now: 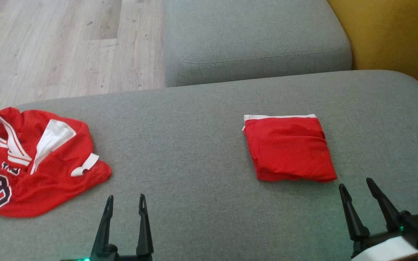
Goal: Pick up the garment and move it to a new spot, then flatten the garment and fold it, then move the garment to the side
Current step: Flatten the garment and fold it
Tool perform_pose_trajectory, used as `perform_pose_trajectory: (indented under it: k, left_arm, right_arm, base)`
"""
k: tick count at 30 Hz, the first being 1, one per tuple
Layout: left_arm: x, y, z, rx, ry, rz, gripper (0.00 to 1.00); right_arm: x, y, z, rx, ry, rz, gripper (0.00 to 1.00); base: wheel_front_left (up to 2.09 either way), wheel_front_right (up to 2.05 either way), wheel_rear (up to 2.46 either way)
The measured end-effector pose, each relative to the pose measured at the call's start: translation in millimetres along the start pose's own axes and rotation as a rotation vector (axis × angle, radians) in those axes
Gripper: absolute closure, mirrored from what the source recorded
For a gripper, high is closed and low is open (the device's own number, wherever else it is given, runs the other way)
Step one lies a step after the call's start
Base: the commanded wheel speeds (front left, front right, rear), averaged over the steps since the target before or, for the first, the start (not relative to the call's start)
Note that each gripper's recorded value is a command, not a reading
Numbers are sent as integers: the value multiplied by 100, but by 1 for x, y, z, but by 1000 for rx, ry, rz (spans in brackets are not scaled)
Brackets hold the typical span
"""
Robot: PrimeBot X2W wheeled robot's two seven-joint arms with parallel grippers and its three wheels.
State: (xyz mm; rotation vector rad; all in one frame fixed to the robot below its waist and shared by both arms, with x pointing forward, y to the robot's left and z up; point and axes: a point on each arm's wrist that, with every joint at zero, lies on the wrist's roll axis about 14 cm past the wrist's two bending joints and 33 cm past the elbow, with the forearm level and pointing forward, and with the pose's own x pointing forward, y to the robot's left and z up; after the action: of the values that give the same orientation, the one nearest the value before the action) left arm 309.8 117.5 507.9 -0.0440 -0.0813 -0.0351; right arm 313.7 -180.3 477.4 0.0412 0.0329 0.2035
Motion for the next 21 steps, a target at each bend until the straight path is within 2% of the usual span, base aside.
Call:
perform_pose_trajectory:
  k: [21]
  left_arm:
    - [-11, 11, -11, -2, 40, 35, 0]
  right_arm:
    - [9, 3, 1, 0, -3, 8, 0]
  base:
    - [0, 0, 0]
